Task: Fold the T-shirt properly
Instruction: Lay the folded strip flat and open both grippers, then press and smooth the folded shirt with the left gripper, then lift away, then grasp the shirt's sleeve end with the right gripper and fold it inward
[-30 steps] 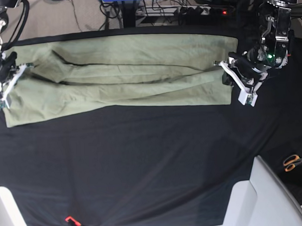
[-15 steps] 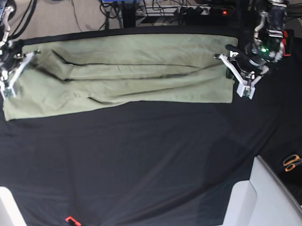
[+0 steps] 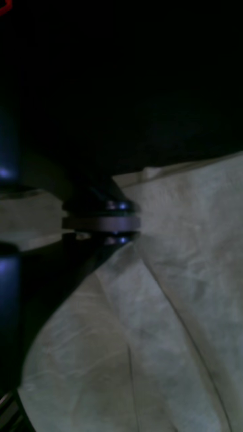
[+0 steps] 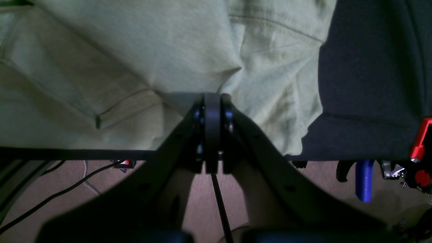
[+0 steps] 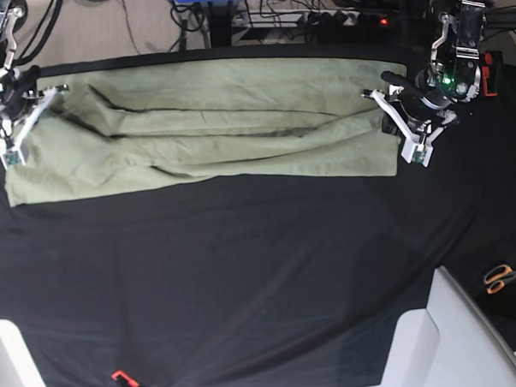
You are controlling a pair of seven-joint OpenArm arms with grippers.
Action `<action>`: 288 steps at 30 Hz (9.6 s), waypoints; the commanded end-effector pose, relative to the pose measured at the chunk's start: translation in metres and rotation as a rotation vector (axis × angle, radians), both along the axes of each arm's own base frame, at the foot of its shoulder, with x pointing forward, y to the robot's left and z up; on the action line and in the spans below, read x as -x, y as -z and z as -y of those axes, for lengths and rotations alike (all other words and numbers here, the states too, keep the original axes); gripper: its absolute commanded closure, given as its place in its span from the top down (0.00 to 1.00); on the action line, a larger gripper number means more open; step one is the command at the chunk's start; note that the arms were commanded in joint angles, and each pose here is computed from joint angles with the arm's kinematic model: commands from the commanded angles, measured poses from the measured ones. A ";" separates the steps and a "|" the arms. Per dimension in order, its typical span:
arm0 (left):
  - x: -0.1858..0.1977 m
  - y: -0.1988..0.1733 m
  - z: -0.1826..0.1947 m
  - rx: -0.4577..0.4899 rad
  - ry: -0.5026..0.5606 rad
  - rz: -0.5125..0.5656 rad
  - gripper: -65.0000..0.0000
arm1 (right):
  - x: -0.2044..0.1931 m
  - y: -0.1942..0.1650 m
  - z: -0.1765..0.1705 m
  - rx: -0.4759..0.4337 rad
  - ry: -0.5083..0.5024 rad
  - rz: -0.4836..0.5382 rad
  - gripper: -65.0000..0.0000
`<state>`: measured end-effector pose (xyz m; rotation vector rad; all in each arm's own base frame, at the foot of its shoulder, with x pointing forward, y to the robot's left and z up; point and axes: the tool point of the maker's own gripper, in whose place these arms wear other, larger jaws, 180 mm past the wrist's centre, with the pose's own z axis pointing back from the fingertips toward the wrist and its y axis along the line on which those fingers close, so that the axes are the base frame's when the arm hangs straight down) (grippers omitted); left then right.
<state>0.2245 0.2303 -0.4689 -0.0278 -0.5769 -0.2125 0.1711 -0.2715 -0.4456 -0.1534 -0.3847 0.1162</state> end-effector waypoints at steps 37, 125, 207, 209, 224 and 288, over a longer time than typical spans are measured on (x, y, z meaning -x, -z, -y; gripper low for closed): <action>0.005 -0.003 -0.003 -0.009 0.002 0.008 0.00 | -0.118 0.005 0.054 -0.190 0.086 0.222 0.03; -0.009 -0.064 -0.140 0.105 -0.328 0.296 0.00 | -0.093 0.009 0.042 -0.145 0.096 0.435 0.01; -0.029 -0.119 0.143 0.609 -0.102 0.253 0.38 | -0.106 -0.012 0.044 -0.117 0.072 0.489 0.02; -0.023 -0.112 0.118 0.558 -0.139 0.243 0.22 | -0.105 -0.011 0.044 -0.117 0.072 0.486 0.02; 0.028 -0.077 -0.010 0.059 -0.237 0.195 0.00 | -0.058 -0.026 -0.101 -0.191 -0.347 0.333 0.01; 0.101 -0.032 -0.098 -0.159 -0.363 0.100 0.00 | -0.128 0.008 -0.367 -0.605 -0.855 -0.074 0.08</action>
